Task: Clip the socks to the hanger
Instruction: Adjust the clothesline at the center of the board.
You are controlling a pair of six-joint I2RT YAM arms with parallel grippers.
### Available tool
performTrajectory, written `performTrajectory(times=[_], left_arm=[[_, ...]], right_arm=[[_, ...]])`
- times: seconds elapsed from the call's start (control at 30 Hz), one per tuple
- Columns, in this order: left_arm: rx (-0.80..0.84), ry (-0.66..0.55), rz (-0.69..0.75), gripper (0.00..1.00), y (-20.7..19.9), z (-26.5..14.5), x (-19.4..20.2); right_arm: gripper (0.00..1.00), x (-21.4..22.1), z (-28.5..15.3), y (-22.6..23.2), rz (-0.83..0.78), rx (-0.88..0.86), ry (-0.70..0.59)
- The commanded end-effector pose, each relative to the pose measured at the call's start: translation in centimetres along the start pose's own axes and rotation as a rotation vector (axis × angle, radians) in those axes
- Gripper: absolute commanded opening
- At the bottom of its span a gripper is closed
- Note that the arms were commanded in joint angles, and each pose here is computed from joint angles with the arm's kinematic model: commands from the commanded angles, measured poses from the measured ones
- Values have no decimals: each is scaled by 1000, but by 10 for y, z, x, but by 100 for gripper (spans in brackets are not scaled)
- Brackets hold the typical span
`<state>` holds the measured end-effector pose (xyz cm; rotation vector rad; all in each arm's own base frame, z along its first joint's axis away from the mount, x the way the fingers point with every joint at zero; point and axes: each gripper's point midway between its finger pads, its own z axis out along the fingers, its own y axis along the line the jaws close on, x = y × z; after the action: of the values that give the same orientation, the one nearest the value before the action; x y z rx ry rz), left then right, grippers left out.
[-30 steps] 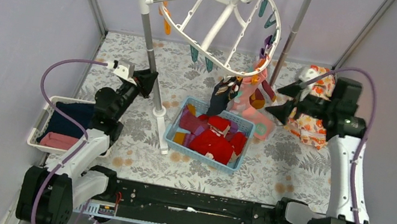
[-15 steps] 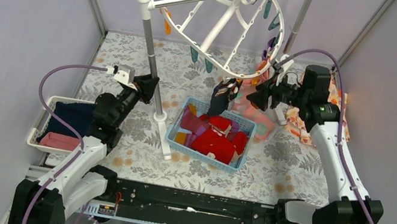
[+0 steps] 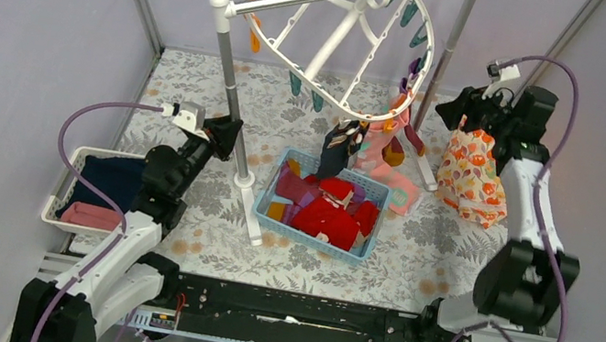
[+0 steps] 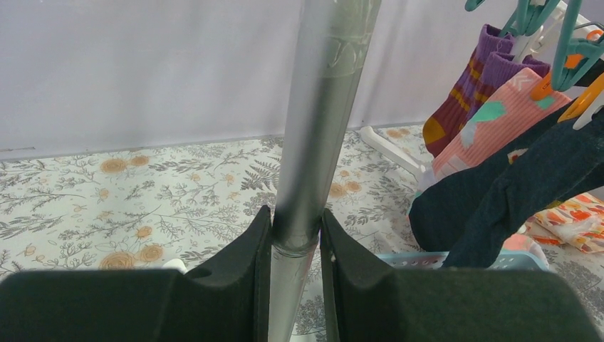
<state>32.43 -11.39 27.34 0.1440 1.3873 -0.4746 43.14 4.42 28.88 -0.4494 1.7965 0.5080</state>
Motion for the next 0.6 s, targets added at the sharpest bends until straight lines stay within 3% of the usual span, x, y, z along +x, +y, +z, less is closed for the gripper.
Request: performTrajectory(times=[0.0, 0.33, 0.57], left_arm=[[28, -56, -32, 0, -12, -4, -20], [64, -36, -52, 0, -21, -8, -17], [68, -10, -91, 0, -24, -13, -14]], right_arm=[[62, -14, 52, -32, 50, -26, -74], [60, -23, 128, -48, 36, -19, -72], [30, -31, 175, -55, 55, -84, -53]])
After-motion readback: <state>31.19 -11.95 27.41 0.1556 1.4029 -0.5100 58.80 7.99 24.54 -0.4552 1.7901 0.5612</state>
